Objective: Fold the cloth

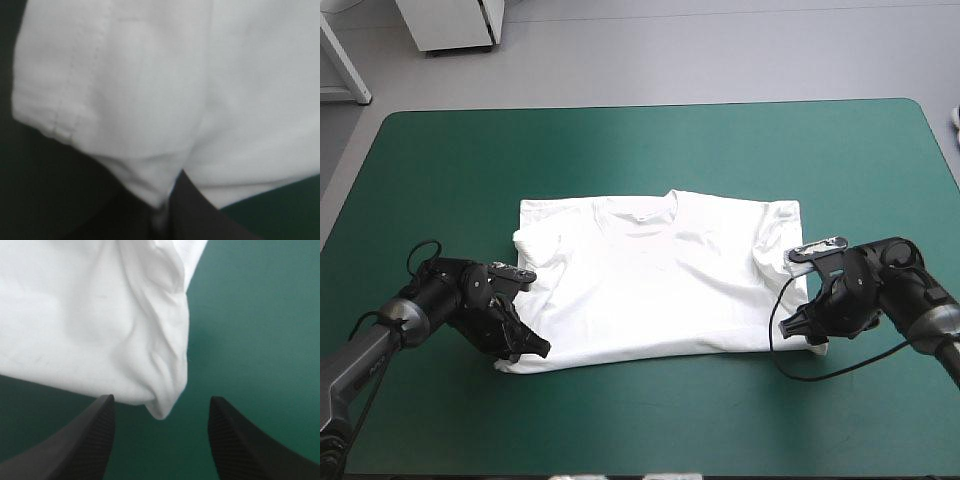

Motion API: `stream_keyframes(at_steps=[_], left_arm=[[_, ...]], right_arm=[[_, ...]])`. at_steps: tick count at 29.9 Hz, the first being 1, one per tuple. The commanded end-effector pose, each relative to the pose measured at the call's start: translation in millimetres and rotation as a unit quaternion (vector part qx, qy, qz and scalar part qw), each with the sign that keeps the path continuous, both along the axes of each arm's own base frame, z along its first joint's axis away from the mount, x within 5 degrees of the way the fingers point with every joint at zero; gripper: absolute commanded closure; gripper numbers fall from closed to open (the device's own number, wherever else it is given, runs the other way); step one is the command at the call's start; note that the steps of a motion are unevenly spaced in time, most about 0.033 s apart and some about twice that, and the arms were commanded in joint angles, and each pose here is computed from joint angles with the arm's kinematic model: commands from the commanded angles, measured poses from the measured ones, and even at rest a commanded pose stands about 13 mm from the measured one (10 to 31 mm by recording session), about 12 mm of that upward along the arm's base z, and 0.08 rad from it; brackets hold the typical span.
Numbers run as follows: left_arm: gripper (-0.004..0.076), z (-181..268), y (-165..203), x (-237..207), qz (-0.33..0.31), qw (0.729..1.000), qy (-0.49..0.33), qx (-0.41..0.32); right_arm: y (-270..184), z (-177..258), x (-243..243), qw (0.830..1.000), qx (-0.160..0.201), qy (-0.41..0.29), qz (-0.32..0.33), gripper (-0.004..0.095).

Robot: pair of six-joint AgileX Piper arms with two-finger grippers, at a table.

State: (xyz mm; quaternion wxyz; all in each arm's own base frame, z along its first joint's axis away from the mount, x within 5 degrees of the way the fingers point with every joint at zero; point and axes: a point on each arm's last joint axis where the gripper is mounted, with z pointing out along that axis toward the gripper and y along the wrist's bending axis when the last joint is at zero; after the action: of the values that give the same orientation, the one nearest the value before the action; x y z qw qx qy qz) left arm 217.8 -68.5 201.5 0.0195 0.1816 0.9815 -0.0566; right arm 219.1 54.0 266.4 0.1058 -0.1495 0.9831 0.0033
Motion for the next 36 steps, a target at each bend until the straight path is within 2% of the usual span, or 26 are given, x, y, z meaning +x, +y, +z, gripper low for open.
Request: stream_keyframes(at_steps=[1, 14, 17, 21, 23, 30, 36], left_arm=[[0.0733, -5, -4, 2, 0.011, 1.000, -0.005, -0.015], [0.0733, 8, -4, 1, 0.007, 1.000, -0.015, -0.018], [0.0733, 14, -5, 4, 0.005, 1.000, -0.018, -0.020], [0.0733, 23, -6, 10, 0.004, 0.999, -0.031, -0.023], [0.0733, 29, -7, 13, 0.002, 0.999, -0.036, -0.024], [0.0733, 54, -4, 14, -0.010, 0.999, -0.053, -0.008], [0.0733, 88, 1, 7, 0.000, 0.994, -0.108, -0.006]], right_arm=[[4, -5, 11, 1.000, 0.011, -0.001, 0.000, 0.0371], [11, -36, 32, 0.999, 0.010, 0.030, 0.005, 0.0384], [12, -40, 33, 0.999, 0.009, 0.042, 0.005, 0.0516], [16, -41, 32, 0.998, 0.027, 0.052, 0.013, 0.0810], [16, -41, 32, 0.998, 0.029, 0.052, 0.013, 0.0927], [13, -35, 26, 0.997, 0.017, 0.067, 0.016, 0.0925], [8, 1, 26, 1.000, 0.002, 0.013, 0.008, 0.0925]])
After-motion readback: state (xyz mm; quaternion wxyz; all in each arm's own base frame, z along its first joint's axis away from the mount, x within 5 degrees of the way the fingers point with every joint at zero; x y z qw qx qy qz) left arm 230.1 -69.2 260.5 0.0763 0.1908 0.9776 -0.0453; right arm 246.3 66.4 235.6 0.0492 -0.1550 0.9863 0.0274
